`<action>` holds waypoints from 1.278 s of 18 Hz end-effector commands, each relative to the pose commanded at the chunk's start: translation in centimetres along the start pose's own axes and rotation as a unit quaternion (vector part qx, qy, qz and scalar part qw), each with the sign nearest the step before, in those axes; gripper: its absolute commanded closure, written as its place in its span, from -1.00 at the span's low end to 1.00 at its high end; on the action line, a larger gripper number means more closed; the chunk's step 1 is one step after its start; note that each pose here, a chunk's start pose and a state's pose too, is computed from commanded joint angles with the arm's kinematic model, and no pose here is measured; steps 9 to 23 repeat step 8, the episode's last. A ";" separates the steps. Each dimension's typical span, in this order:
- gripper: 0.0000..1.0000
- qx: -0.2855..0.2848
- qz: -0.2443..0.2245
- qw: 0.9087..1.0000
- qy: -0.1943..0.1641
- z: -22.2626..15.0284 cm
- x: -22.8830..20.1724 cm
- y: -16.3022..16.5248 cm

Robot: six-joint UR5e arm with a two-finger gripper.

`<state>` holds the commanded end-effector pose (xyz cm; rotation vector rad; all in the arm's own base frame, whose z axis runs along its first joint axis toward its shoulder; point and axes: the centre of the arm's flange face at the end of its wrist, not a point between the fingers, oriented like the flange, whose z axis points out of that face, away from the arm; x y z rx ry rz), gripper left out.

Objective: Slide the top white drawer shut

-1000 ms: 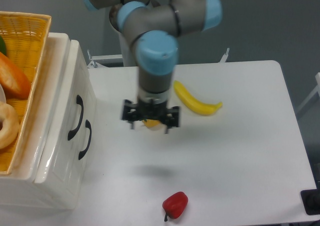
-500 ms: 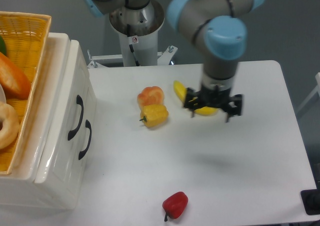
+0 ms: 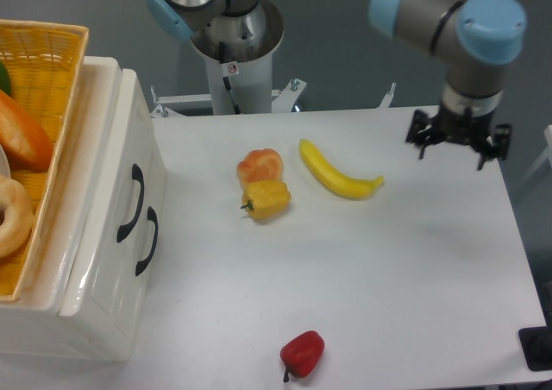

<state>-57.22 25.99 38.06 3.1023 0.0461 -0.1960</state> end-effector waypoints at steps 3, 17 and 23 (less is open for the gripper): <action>-1.00 -0.001 0.006 1.000 0.001 -0.1 -0.5 1.4; -1.00 0.003 0.007 1.000 0.010 0.9 -0.3 2.2; -1.00 0.003 0.007 1.000 0.010 0.9 -0.3 2.2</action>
